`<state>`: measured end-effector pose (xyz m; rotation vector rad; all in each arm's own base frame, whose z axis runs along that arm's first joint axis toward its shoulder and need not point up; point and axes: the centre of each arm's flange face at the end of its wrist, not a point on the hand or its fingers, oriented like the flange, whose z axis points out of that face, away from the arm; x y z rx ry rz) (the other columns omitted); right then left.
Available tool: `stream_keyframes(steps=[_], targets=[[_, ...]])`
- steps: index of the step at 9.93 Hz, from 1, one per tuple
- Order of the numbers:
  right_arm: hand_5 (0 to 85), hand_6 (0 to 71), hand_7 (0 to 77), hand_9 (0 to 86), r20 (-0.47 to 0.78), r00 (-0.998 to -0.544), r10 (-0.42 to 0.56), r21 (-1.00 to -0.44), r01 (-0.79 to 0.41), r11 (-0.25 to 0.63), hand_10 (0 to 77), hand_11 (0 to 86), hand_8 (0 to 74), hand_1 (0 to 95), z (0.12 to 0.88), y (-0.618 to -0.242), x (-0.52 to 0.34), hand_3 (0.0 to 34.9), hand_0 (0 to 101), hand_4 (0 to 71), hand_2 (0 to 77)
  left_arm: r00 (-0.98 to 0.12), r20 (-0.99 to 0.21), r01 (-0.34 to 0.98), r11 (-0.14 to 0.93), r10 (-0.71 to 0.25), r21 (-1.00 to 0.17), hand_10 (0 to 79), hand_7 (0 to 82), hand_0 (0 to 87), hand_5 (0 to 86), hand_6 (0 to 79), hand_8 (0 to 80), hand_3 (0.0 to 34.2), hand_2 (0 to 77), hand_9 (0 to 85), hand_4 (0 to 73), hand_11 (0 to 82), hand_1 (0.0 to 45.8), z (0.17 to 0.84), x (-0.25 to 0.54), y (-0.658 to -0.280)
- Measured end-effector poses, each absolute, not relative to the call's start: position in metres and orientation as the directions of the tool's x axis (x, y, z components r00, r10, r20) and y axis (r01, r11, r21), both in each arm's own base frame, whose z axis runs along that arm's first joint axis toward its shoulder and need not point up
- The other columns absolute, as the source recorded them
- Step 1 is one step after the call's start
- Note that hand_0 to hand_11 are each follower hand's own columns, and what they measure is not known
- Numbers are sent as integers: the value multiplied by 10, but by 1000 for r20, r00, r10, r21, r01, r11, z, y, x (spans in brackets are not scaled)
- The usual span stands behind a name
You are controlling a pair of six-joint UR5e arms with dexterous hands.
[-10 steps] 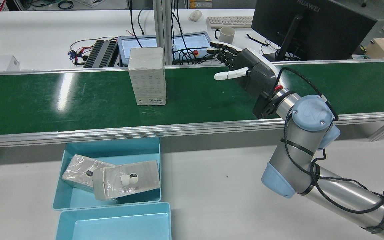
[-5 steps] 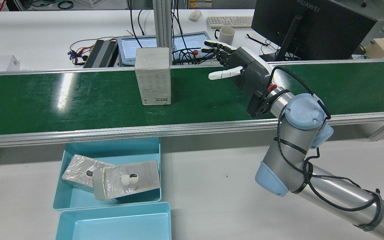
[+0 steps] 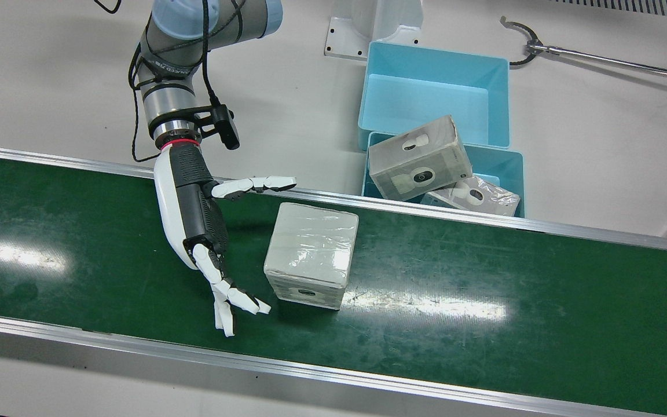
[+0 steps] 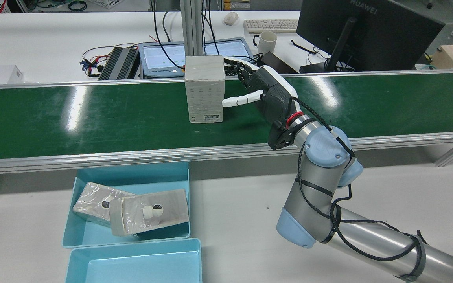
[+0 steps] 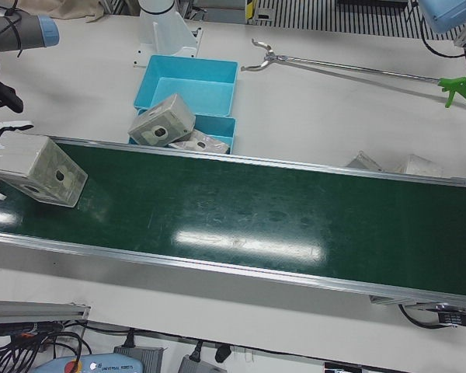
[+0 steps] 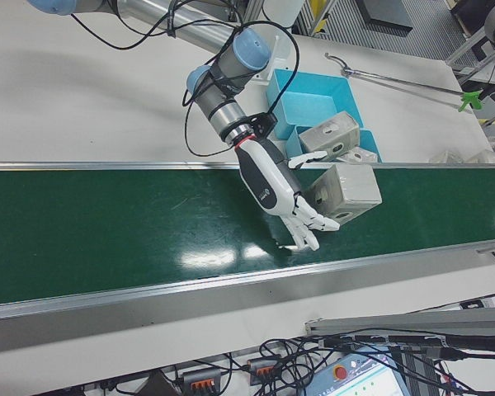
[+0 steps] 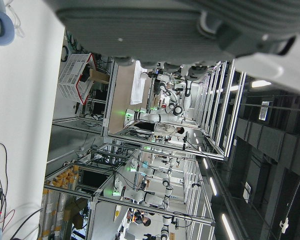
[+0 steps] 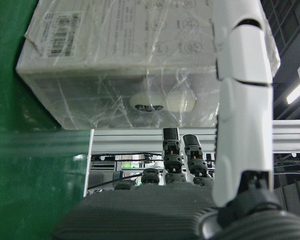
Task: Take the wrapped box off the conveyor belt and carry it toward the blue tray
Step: 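Close the right hand around the box and lift it off the belt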
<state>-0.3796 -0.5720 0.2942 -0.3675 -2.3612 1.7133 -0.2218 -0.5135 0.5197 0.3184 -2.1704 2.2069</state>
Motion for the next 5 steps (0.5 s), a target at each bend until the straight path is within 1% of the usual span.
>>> stream_keyframes(steps=[1,3,4,5], targets=[[147,71,207,38,19,-950,310,-952,78,296,0,11,22,164,293,-574,-383,0,492,109,104,-979,166,-164,-27,-122,-986,0,5,0,11,5,5,0,11,5,0,5,0,520,-222,-514],[147,71,213,38,24,-952,306,-954,70,291,0,11,22,164,289,-580,-391,0,495,109,104,-979,166,-164,-27,-122,-986,0,5,0,11,5,5,0,11,0,0,5,0,520,-222,-514],[147,71,213,38,26,-952,306,-955,67,288,0,11,22,185,284,-585,-397,0,497,120,120,-979,166,-164,-27,-122,-986,0,5,0,11,5,5,0,5,5,0,5,0,520,-222,-514],[180,76,224,54,29,-952,306,-957,62,285,0,11,22,185,281,-591,-404,19,536,131,147,-979,166,-164,-27,-122,-986,0,5,0,11,5,5,0,5,5,0,5,0,520,-222,-514]])
